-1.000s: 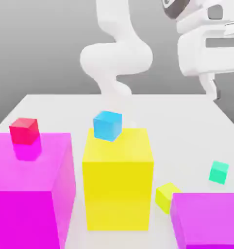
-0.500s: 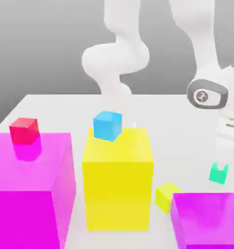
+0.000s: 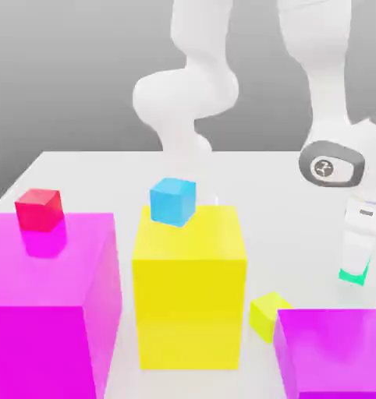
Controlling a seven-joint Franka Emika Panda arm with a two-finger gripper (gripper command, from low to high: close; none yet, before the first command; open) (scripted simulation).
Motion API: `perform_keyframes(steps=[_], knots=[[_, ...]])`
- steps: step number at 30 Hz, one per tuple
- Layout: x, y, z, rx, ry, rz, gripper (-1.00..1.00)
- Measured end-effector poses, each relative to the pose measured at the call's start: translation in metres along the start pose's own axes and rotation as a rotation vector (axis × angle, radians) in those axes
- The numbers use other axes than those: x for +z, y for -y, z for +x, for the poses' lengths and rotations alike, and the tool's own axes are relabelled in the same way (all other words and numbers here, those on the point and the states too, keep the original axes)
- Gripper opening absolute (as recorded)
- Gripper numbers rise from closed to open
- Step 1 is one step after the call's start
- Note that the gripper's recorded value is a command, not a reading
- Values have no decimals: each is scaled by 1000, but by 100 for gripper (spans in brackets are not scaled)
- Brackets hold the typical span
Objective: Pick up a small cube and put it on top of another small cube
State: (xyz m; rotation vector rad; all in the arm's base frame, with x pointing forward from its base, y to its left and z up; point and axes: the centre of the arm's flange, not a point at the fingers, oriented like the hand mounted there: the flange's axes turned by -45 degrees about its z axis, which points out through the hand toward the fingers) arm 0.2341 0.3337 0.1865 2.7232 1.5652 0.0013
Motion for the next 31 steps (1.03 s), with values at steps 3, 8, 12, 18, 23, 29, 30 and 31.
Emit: perform_keyframes(steps=[3, 8, 12, 18, 23, 29, 30, 31], knots=[[-34, -51, -5, 127, 5, -18, -100], [-96, -132, -32, 349, 12, -39, -100], [-145, -188, -73, 535, 16, -42, -100], [-217, -245, -160, 817, 14, -27, -100], [-270, -260, -243, 1043, 2, -1, -100], [-223, -261, -259, 1088, -2, 6, 100], [-223, -261, -259, 1088, -2, 6, 100], [-223, -261, -259, 1088, -2, 6, 100]])
